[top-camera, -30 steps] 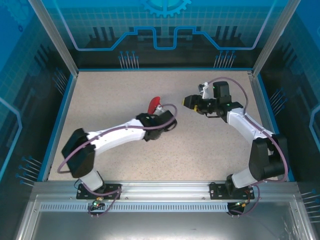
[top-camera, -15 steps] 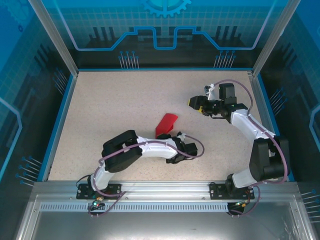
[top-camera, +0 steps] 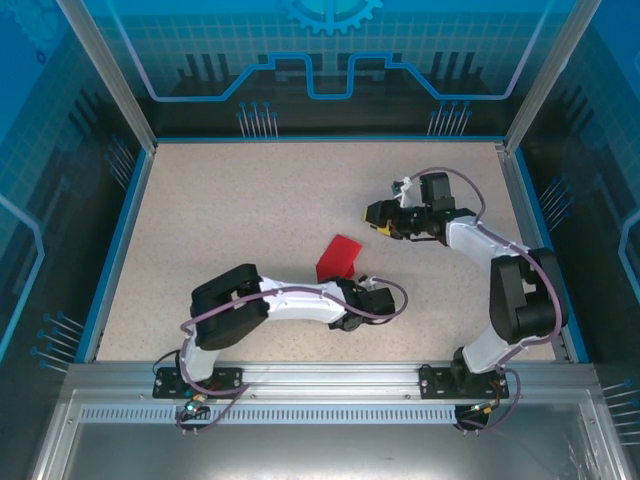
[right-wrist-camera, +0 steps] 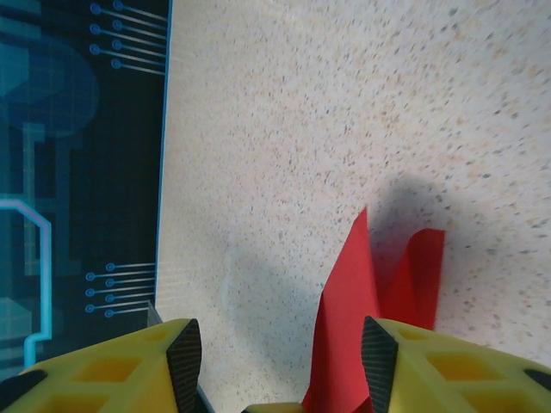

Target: Fold a paper plane with a square sheet of paper (pick it up from the middle)

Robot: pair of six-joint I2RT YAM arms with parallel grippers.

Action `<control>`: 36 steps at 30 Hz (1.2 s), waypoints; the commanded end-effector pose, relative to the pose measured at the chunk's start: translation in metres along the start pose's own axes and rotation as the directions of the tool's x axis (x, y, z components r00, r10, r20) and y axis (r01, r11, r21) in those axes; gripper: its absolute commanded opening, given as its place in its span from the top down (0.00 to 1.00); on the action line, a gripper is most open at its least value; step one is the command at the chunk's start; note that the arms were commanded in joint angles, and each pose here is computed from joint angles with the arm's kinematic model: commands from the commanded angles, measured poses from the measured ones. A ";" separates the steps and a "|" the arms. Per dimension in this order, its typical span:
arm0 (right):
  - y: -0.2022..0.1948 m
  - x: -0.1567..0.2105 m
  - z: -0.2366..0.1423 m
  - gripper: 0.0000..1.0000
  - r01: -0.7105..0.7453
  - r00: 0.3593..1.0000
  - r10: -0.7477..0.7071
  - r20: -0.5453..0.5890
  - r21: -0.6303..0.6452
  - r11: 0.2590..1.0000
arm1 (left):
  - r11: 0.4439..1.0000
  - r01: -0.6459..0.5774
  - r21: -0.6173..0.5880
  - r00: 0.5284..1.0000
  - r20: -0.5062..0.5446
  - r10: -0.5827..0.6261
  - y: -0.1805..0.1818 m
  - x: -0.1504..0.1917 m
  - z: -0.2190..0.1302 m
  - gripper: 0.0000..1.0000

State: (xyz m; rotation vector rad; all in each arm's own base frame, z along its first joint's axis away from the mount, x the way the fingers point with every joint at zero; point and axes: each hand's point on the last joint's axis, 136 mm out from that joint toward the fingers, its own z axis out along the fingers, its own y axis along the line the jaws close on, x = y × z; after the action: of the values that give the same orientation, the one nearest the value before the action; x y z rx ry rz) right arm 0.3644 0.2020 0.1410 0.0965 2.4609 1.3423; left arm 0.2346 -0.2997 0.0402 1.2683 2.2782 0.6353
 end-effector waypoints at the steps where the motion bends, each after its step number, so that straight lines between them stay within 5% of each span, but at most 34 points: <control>1: 0.006 0.007 0.011 0.47 0.010 0.999 -0.011 -0.033 -0.025 1.000 | 0.985 0.076 0.155 0.995 0.056 -0.085 -0.004 -0.009 -0.023 0.41; 6: 0.009 0.023 0.023 0.49 0.014 0.996 -0.016 -0.082 -0.025 1.000 | 0.927 0.200 0.317 0.972 0.052 -0.228 0.010 -0.006 -0.053 0.34; 12: 0.019 0.054 0.040 0.57 0.045 0.987 -0.046 -0.152 -0.009 0.999 | 0.746 0.411 0.524 0.877 -0.004 -0.480 0.046 0.019 -0.088 0.34; 15: 0.022 0.075 0.048 0.59 0.075 0.979 -0.068 -0.191 0.033 0.997 | 0.637 0.533 0.557 0.782 -0.038 -0.622 0.074 0.038 -0.090 0.34; 20: 0.020 0.112 0.056 0.63 0.138 0.962 -0.102 -0.253 0.128 0.982 | 0.422 0.749 0.511 0.549 -0.122 -0.827 0.120 0.082 -0.061 0.32; 26: 0.007 0.141 0.067 0.68 0.193 0.942 -0.120 -0.314 0.213 0.958 | 0.263 0.814 0.518 0.420 -0.211 -0.883 0.122 0.092 -0.029 0.32; 30: -0.005 0.142 0.075 0.73 0.209 0.940 -0.122 -0.320 0.255 0.944 | 0.204 0.820 0.534 0.386 -0.254 -0.887 0.118 0.087 -0.016 0.32; 36: -0.024 0.144 0.084 0.76 0.238 0.927 -0.123 -0.353 0.303 0.923 | 0.209 0.820 0.532 0.401 -0.276 -0.873 0.115 0.081 -0.006 0.32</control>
State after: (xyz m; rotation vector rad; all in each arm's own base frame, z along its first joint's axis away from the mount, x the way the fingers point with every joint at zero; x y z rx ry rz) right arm 0.2589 0.2901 0.0507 -0.2515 2.8504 0.9815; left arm 0.2612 -0.1663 0.0941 -0.0254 2.7006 -0.5470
